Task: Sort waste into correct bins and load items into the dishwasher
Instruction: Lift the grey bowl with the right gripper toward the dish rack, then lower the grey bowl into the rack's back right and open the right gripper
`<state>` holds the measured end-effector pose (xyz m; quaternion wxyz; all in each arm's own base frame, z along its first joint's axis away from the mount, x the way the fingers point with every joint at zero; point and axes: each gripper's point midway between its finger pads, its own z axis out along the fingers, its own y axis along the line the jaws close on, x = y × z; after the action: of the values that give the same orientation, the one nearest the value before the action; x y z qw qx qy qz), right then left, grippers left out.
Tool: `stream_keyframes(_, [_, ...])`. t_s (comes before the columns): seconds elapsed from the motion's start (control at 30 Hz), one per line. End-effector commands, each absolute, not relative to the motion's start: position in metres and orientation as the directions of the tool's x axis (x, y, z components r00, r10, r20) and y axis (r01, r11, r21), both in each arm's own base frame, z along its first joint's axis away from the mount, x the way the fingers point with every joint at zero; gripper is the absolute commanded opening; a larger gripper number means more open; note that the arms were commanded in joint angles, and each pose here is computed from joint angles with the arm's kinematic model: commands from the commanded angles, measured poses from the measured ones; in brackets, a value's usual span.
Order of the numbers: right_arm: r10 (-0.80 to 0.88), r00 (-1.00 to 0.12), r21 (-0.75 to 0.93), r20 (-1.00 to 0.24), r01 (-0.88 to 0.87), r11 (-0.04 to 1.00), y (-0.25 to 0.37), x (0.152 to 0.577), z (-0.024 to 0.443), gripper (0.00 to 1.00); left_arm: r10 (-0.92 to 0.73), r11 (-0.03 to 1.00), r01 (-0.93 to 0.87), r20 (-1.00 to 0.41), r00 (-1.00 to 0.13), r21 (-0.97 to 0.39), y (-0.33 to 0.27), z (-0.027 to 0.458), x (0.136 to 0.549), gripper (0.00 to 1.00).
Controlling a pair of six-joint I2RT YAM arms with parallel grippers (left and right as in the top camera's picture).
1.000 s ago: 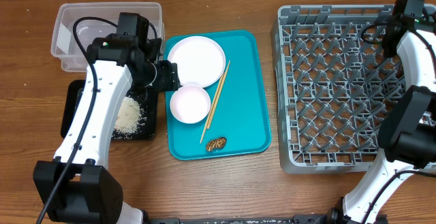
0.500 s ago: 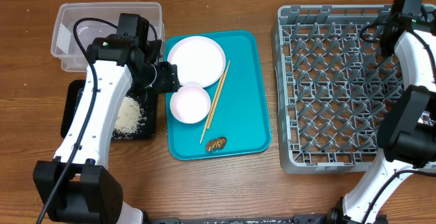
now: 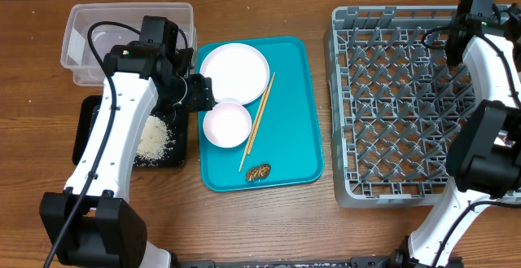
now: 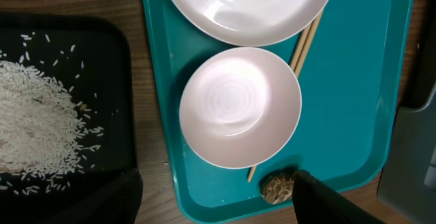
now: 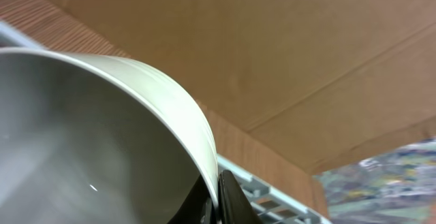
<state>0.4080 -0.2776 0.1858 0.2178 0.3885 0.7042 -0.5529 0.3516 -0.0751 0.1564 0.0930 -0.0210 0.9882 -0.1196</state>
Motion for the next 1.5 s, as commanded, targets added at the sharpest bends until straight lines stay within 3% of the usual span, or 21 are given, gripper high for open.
stream_keyframes(0.0, [0.268, -0.61, -0.634, -0.746, 0.773, -0.006, -0.283, 0.4, 0.196, 0.04, -0.044, 0.971, 0.009, -0.219, -0.975, -0.238, -0.076, 0.168, 0.355, 0.73])
stream_keyframes(0.3, [0.312, -0.609, -0.618, -0.73, 0.782, 0.08, -0.28, 0.407, 0.177, 0.04, -0.044, 0.971, 0.009, -0.218, -0.975, -0.238, -0.076, 0.168, 0.354, 0.73])
stream_keyframes(0.9, [0.297, -0.66, -0.683, -0.69, 0.73, 0.034, -0.283, 0.403, 0.164, 0.04, -0.044, 0.971, 0.009, -0.216, -0.975, -0.238, -0.076, 0.167, 0.354, 0.73])
stream_keyframes(1.17, [0.384, -0.688, -0.648, -0.616, 0.719, 0.249, -0.261, 0.417, 0.127, 0.05, -0.044, 0.971, 0.01, -0.22, -0.975, -0.238, -0.076, 0.168, 0.355, 0.73])
stream_keyframes(1.23, [0.406, -0.708, -0.64, -0.577, 0.701, 0.314, -0.25, 0.419, 0.116, 0.09, -0.044, 0.971, 0.01, -0.221, -0.974, -0.239, -0.076, 0.168, 0.355, 0.73])
stream_keyframes(1.27, [0.422, -0.731, -0.632, -0.536, 0.679, 0.374, -0.237, 0.42, 0.107, 0.19, -0.044, 0.971, 0.01, -0.221, -0.974, -0.239, -0.076, 0.168, 0.355, 0.73])
stream_keyframes(1.33, [0.427, -0.757, -0.631, -0.495, 0.651, 0.423, -0.224, 0.42, 0.1, 0.28, -0.045, 0.971, 0.01, -0.22, -0.974, -0.239, -0.076, 0.168, 0.355, 0.73])
stream_keyframes(1.47, [0.418, -0.773, -0.635, -0.478, 0.633, 0.444, -0.206, 0.42, 0.1, 0.31, -0.044, 0.971, 0.01, -0.222, -0.974, -0.239, -0.076, 0.168, 0.355, 0.73])
